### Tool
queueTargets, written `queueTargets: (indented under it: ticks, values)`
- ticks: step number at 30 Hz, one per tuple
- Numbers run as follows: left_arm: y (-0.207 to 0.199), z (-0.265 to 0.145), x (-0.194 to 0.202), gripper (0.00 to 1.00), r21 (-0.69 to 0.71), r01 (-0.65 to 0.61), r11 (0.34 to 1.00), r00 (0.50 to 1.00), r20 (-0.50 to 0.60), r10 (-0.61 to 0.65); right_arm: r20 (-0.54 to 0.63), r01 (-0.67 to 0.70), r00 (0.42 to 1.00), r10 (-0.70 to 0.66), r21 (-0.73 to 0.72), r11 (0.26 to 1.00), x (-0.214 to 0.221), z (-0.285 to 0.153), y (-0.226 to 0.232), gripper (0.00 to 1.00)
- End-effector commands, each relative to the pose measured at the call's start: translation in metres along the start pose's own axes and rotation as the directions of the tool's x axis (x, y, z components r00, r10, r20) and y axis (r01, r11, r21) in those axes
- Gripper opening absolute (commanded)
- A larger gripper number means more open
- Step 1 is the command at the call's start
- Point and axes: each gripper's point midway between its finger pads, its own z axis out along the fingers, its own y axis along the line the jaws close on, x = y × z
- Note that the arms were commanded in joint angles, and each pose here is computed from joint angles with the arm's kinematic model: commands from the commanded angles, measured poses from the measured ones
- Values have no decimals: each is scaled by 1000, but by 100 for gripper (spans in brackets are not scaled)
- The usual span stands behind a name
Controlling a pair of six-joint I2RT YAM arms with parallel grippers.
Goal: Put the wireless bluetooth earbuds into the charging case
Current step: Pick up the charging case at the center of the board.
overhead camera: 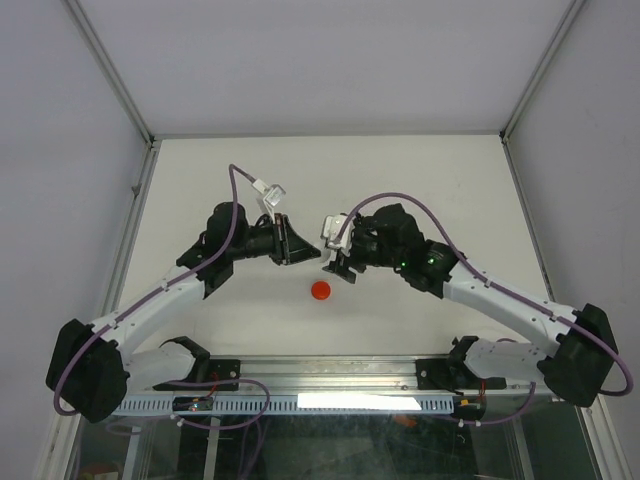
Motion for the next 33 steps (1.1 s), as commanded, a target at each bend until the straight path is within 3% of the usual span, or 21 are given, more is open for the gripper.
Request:
queueTargets:
  ticks: [1,10,16,23,33]
  values:
    - [-30,-14,-34,0,62,-205,977,958,218,188,242,-160,956,164,-35,987,-47,-24,-8,71]
    - [-61,-41,-55,4,101,-382,919,844,443,302,505,-323,775,379,-199,925,-80,-47,-7,68]
    - [-83,-54,-61,5,149,-465,873,784,528,328,591,-368,668,453,-267,891,-92,-50,-7,62]
    - [-98,-60,-60,6,209,-507,837,754,577,313,671,-407,546,502,-312,858,-107,-56,-17,57]
    - [-104,-54,-57,8,241,-522,818,759,569,317,707,-375,479,520,-370,850,-124,-61,-18,49]
